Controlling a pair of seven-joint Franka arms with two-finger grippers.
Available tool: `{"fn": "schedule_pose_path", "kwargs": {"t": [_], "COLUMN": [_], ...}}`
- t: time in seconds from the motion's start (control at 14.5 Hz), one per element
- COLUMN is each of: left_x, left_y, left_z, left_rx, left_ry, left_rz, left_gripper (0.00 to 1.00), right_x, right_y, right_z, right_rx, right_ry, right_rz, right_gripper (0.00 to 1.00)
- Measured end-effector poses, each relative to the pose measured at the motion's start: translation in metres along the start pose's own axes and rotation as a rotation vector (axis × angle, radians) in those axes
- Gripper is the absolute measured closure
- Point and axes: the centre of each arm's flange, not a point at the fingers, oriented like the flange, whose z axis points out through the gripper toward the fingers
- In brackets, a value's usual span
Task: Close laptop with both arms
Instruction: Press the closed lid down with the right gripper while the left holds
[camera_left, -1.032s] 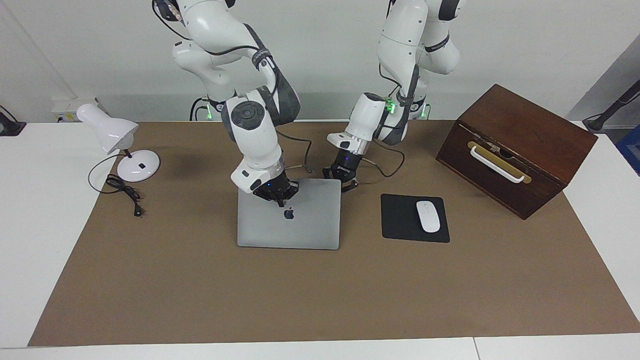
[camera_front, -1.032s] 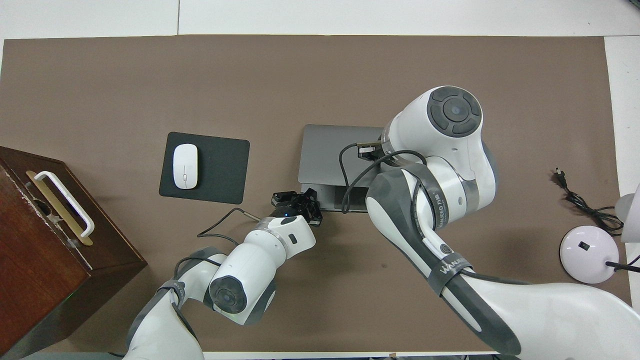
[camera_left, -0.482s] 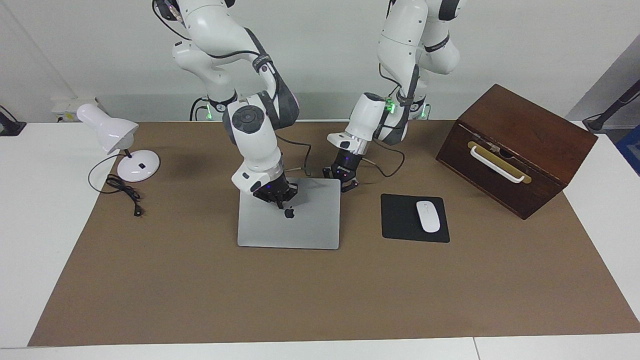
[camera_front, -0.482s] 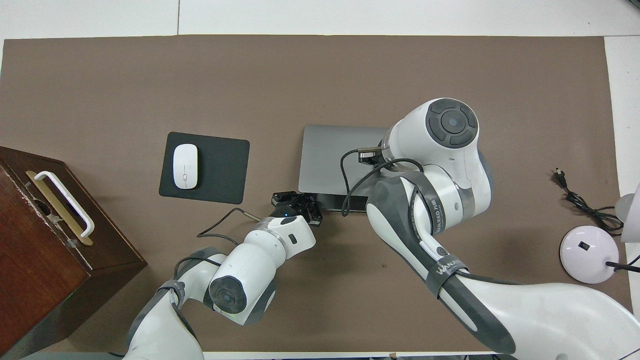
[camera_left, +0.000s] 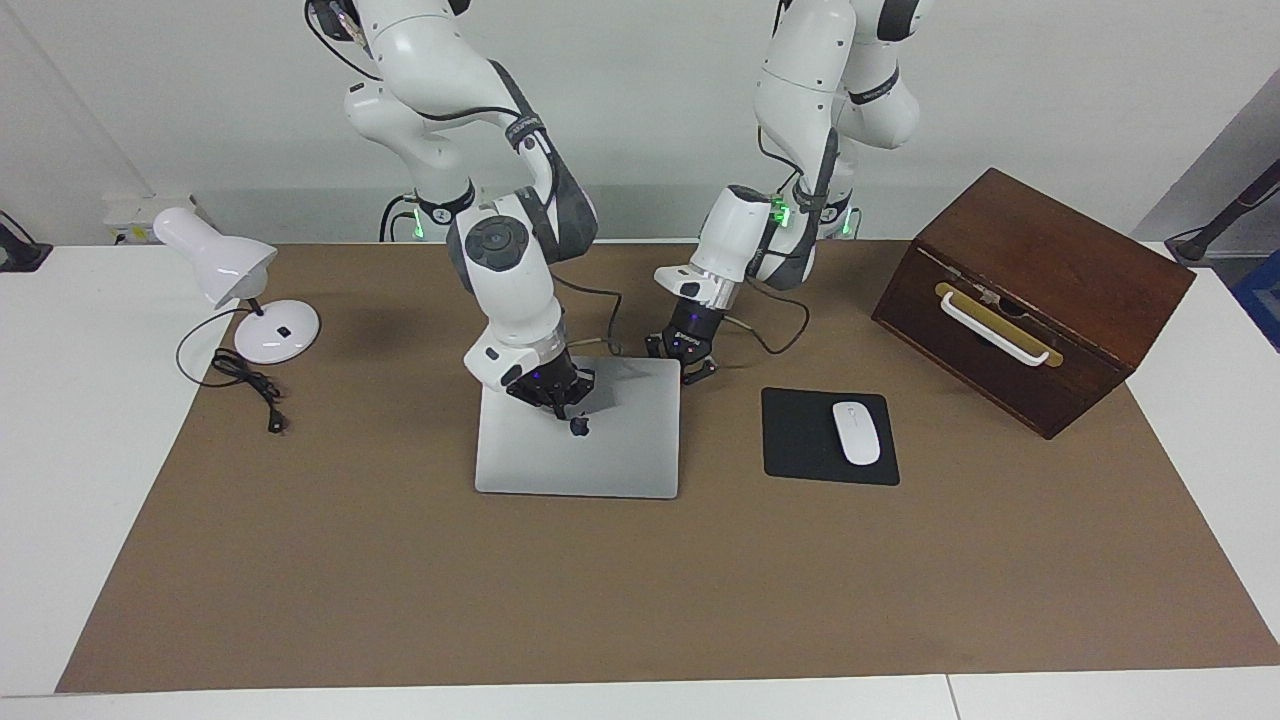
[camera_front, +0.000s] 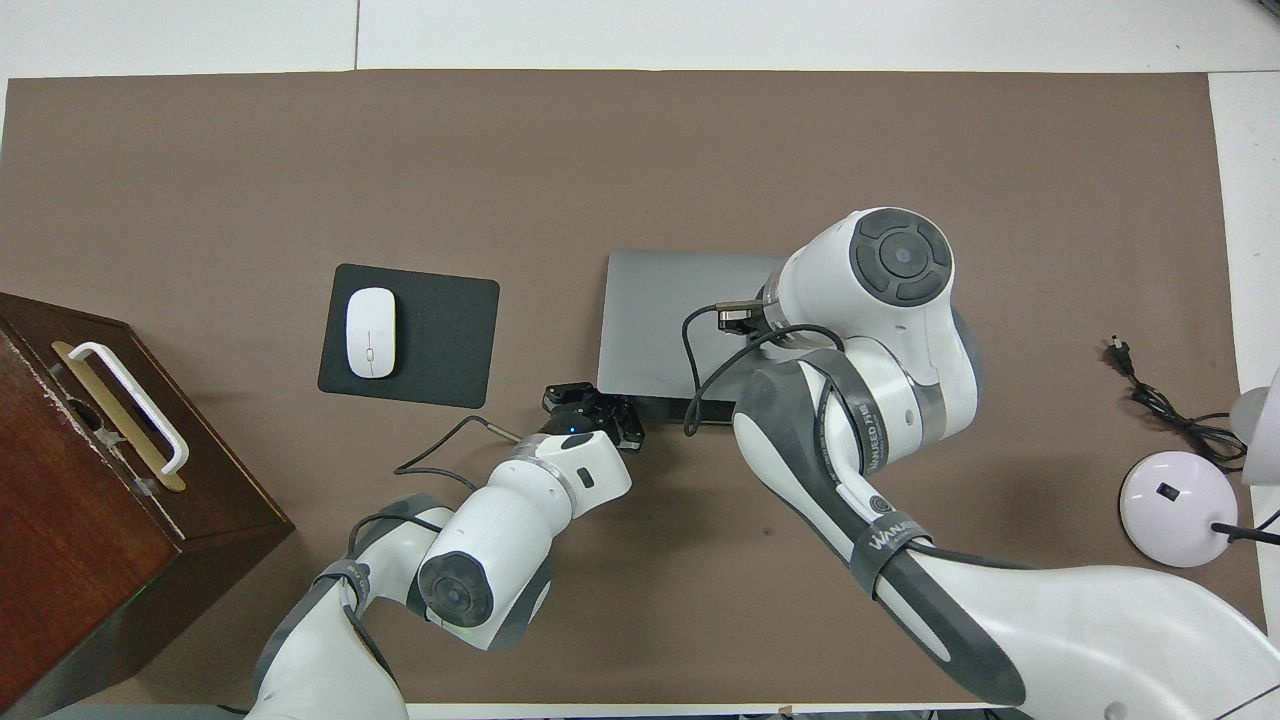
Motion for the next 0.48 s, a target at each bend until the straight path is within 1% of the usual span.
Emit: {"fn": "schedule_pose_path", "kwargs": {"t": [0.48], "left_x": [0.0], "left_y": [0.0], "left_z": [0.0], "left_rx": [0.0], "left_ry": [0.0], "left_rz": [0.0], "left_gripper": [0.99], "right_x": [-0.0018], "right_y": [0.0032], "right_z": [0.0055], "right_rx": [0.0], "right_ry": [0.002], "right_rz": [-0.003], "right_gripper": [0.99]}}
